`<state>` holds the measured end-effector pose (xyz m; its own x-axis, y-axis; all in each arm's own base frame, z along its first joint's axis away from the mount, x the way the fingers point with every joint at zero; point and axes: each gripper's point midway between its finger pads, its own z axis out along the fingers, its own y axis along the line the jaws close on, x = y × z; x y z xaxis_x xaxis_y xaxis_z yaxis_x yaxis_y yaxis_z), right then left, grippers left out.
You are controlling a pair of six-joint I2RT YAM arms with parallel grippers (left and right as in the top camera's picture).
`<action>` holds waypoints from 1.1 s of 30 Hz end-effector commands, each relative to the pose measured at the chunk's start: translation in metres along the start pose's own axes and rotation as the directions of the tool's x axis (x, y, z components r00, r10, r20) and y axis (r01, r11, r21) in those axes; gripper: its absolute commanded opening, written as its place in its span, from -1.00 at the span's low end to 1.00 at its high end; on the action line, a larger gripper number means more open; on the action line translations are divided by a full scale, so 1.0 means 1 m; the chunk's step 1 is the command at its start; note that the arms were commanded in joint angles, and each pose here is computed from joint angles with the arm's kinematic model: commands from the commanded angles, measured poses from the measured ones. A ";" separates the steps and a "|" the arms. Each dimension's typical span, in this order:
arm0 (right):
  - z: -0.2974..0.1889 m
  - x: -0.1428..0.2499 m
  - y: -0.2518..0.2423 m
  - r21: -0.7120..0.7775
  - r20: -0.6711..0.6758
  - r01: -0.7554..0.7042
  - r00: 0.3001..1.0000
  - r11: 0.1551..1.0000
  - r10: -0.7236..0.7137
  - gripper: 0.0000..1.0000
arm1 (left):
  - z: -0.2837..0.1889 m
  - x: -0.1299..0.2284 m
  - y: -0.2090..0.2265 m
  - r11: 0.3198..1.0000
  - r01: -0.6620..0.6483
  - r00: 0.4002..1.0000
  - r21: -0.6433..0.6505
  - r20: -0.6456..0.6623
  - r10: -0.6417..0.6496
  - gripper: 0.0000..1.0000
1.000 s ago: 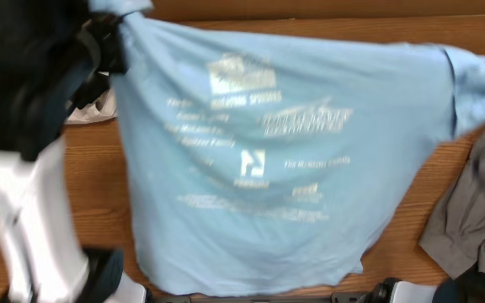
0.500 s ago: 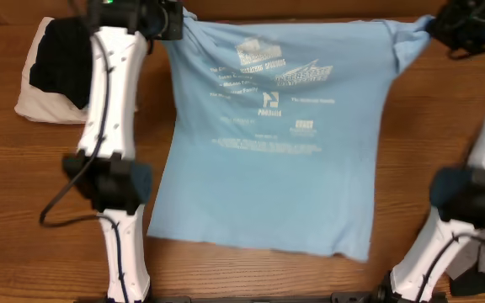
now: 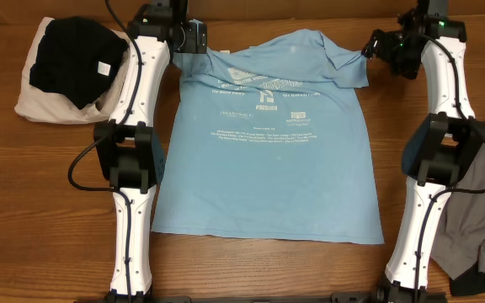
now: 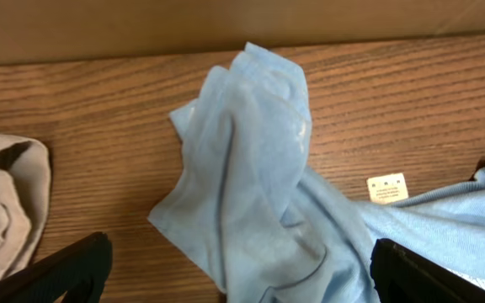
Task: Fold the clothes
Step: 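Lay the stretched T-shirt flat on the table with both grippers, then open both grippers and pull them back from the T-shirt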
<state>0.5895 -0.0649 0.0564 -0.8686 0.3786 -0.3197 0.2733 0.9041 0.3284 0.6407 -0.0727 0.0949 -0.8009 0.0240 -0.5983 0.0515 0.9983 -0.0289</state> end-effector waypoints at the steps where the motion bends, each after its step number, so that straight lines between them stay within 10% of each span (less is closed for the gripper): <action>1: -0.055 -0.014 0.017 -0.031 0.060 -0.014 0.998 0.999 0.016 1.00 | -0.034 -0.024 0.011 1.000 0.005 0.998 -0.006 0.056 -0.005 1.00; 18: -0.265 0.066 0.063 0.144 0.090 -0.038 0.996 0.989 0.025 1.00 | -0.306 0.006 -0.017 0.990 -0.046 0.999 0.136 -0.006 0.047 1.00; 33: -0.393 0.154 0.098 -0.039 0.218 0.020 0.976 0.999 -0.011 1.00 | -0.352 0.076 -0.025 0.985 -0.039 0.980 0.168 -0.185 0.070 1.00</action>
<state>0.3565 -0.0028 0.3744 -0.7764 0.4014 -0.4858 0.2556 0.9052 0.3394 0.3905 -0.0720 0.3206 -0.9018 0.0696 -0.4264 0.1407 0.9805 -0.1374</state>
